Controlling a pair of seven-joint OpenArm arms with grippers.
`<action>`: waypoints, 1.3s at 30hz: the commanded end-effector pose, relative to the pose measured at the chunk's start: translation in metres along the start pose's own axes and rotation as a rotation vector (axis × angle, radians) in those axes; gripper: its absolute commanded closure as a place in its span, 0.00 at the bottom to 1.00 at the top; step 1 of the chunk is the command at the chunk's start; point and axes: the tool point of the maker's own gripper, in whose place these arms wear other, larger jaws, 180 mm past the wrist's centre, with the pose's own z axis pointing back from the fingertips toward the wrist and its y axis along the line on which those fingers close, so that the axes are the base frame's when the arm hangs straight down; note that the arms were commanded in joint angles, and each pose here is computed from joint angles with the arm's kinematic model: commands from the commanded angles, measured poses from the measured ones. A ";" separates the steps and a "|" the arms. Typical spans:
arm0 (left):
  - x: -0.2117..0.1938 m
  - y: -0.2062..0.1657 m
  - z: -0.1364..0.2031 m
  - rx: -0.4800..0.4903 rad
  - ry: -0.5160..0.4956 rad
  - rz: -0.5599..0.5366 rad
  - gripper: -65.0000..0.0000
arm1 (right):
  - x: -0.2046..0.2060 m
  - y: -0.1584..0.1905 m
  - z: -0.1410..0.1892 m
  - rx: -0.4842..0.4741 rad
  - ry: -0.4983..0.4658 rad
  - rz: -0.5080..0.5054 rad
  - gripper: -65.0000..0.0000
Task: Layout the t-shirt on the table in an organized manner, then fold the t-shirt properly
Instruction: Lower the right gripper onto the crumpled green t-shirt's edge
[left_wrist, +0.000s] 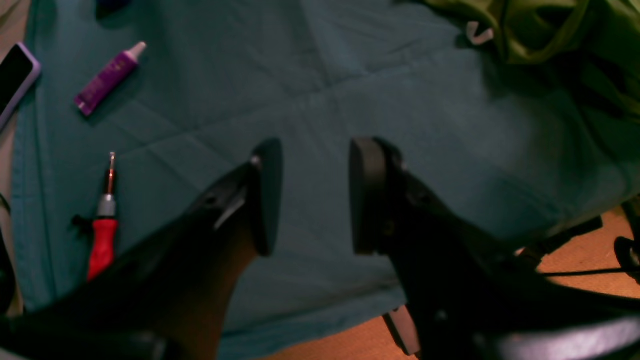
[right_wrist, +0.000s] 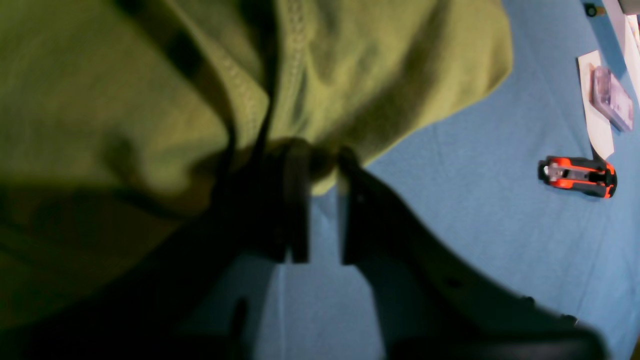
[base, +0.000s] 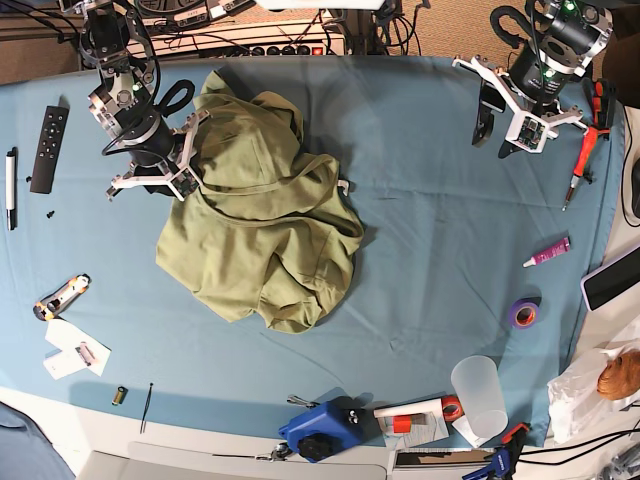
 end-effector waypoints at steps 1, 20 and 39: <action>0.011 -0.001 0.002 -0.004 -0.048 -0.004 0.64 | 0.011 -0.012 0.002 -0.034 -0.039 0.003 0.96; 0.023 0.008 -0.008 0.010 -0.106 -0.001 0.64 | 0.038 -0.057 0.000 -0.198 -0.020 -0.152 1.00; 0.023 0.008 -0.008 0.010 -0.105 -0.001 0.64 | 0.067 -0.015 0.049 -0.107 -0.119 -0.078 0.61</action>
